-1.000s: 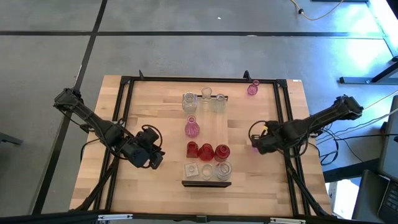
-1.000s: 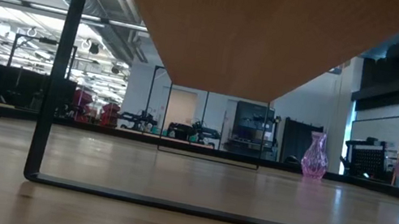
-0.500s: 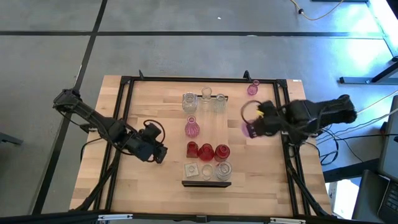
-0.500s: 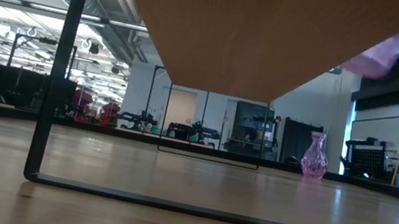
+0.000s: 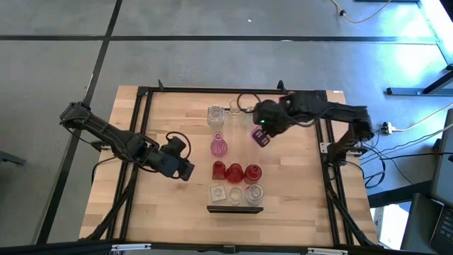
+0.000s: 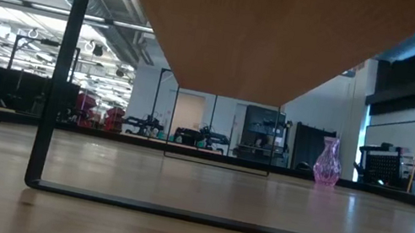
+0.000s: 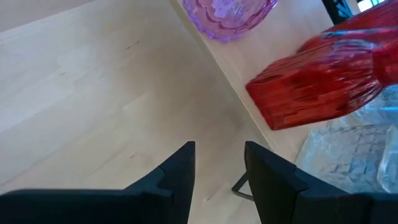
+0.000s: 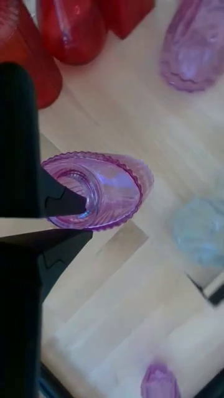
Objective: Sort vases onto shelf
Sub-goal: Put the pink vase on the shelf aligned with the other pink vase
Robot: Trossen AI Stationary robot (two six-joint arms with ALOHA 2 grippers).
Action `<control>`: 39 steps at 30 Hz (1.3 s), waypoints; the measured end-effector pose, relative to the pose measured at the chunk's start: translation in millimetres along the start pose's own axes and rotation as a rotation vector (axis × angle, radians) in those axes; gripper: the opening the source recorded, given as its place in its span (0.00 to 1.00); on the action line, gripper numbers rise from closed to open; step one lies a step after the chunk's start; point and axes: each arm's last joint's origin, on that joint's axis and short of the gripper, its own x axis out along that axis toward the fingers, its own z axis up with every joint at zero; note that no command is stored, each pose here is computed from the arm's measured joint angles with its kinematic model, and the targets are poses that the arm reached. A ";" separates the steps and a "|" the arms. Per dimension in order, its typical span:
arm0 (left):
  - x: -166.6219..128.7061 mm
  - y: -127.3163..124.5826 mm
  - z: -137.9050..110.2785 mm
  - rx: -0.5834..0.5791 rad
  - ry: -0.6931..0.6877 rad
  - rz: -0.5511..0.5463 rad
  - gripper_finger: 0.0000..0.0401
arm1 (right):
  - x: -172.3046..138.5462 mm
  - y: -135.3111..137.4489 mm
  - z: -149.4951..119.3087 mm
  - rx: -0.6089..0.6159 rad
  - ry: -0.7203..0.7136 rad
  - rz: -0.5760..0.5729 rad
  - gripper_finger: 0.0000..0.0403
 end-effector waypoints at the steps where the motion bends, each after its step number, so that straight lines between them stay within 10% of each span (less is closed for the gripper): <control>1: 0.0 -0.2 0.1 -0.006 -0.003 -0.002 0.33 | 3.2 2.4 1.3 -0.020 0.010 -0.003 0.00; 39: -0.1 0.1 1.0 -0.049 -0.045 0.007 0.33 | 49.7 40.6 24.8 -0.196 0.027 0.134 0.06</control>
